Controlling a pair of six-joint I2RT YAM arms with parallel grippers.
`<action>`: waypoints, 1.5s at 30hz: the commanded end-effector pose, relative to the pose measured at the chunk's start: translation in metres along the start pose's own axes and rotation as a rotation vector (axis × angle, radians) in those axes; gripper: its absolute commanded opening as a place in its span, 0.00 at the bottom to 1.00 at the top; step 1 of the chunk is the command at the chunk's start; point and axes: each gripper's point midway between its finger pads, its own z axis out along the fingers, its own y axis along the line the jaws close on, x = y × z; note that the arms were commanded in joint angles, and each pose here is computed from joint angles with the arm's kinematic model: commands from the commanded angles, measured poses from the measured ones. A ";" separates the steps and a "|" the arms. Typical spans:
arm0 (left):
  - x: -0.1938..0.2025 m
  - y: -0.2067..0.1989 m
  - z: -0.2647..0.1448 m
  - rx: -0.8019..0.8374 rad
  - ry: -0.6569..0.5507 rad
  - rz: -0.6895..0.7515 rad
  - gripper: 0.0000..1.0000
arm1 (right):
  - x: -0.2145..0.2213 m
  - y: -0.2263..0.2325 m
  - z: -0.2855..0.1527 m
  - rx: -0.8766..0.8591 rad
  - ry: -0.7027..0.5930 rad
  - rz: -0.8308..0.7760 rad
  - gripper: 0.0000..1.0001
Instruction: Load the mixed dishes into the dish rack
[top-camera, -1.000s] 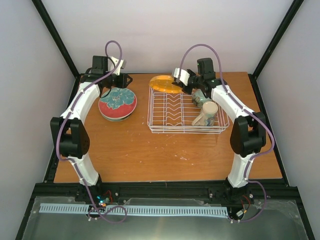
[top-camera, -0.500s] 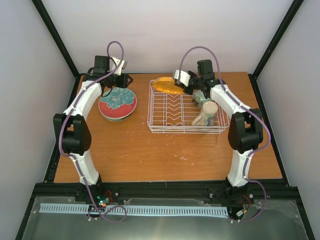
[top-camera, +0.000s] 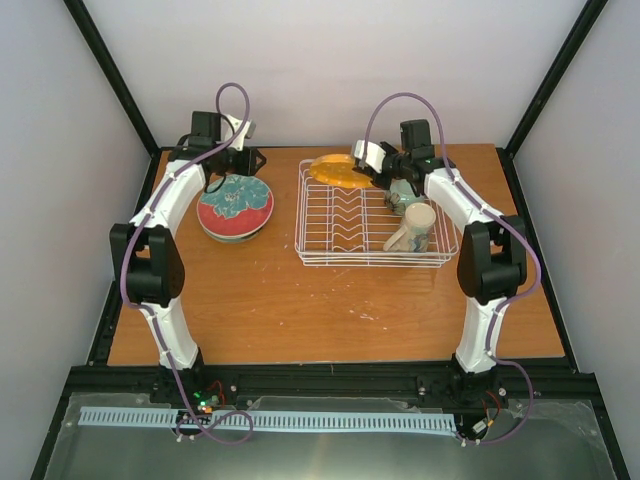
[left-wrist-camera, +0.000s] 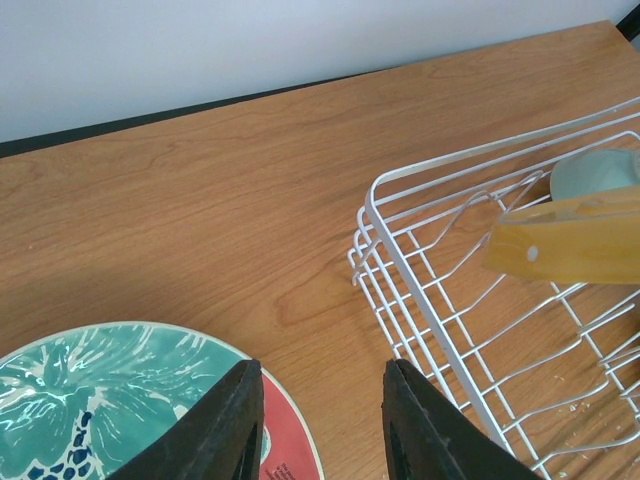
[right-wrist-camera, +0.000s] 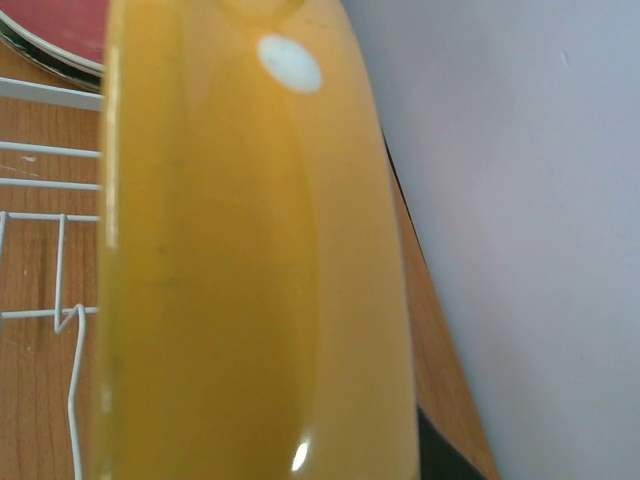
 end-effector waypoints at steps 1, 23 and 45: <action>-0.020 0.002 -0.005 -0.007 -0.051 0.039 0.34 | -0.008 -0.008 0.003 0.015 -0.075 -0.052 0.03; -0.021 0.003 0.003 0.006 -0.041 0.026 0.41 | 0.028 0.033 0.030 -0.093 -0.045 0.101 0.12; -0.021 0.000 0.002 0.018 -0.044 0.017 0.43 | 0.033 0.062 0.047 -0.136 -0.038 0.140 0.33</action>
